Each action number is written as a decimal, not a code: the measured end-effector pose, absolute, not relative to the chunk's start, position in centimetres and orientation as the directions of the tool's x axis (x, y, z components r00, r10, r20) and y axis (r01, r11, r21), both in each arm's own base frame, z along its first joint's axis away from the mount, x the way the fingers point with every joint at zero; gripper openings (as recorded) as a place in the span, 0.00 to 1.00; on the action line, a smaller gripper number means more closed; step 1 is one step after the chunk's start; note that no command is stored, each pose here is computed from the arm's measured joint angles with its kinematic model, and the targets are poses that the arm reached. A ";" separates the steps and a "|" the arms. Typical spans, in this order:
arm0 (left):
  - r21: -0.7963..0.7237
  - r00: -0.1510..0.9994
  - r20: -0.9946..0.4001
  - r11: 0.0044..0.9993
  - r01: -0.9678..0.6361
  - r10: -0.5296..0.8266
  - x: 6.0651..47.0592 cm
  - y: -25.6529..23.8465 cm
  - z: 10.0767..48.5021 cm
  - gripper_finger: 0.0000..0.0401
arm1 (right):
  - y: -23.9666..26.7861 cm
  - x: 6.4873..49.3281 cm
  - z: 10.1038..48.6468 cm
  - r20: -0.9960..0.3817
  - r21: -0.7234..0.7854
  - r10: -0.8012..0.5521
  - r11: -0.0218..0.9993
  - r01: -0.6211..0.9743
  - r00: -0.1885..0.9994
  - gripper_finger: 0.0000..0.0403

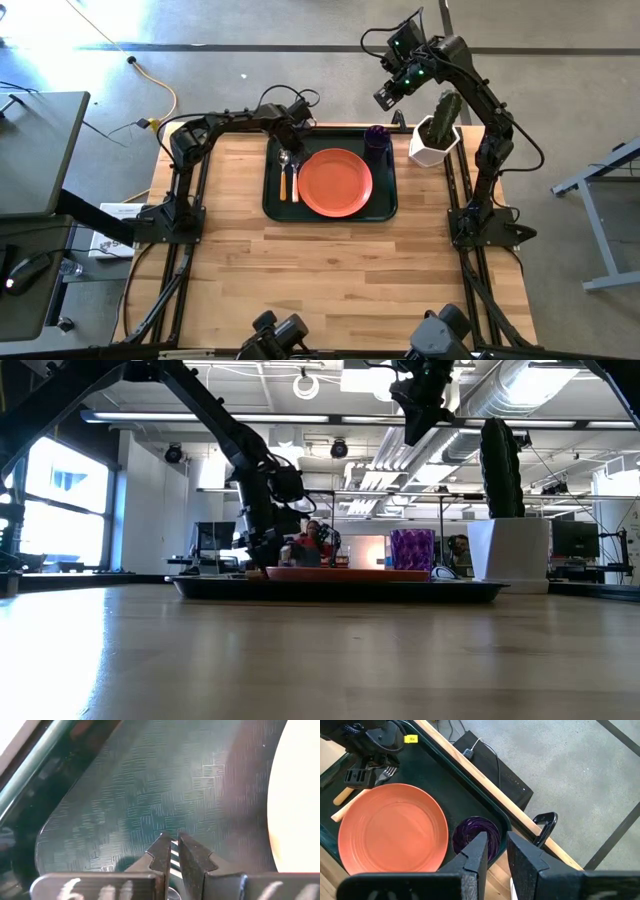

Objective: Pick and place plate/cup/fork/spoon on tray
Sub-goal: Adjust the light orange fork

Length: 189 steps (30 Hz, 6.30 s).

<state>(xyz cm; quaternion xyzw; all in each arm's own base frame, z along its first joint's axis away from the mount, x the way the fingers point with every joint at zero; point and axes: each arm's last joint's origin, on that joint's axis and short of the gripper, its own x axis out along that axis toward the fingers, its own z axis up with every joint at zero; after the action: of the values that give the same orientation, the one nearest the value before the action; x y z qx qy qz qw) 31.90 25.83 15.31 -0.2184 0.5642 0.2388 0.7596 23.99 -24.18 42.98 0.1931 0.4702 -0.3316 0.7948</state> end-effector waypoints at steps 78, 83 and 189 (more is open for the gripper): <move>-0.112 0.126 -0.991 0.837 -0.536 -0.052 34.9 14.1 22.6 0.06 | -24.2 24.0 43.0 -0.876 -0.005 -0.345 0.706 0.708 0.337 0.16; -0.114 0.122 -0.991 0.845 -0.522 -0.058 35.6 12.0 22.6 0.06 | -24.2 24.0 43.0 -0.876 -0.003 -0.345 0.703 0.712 0.337 0.16; -0.352 0.501 -0.861 0.605 -0.714 0.091 29.0 6.3 14.5 0.06 | -21.1 26.4 42.8 -0.888 0.052 -0.293 0.701 0.712 0.354 0.16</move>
<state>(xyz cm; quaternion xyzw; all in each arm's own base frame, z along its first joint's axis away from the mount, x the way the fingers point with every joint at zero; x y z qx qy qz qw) 29.03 6.34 14.50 -0.3634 0.4288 0.2561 0.7865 26.44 -21.12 42.85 0.2218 0.4719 -0.3170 0.7922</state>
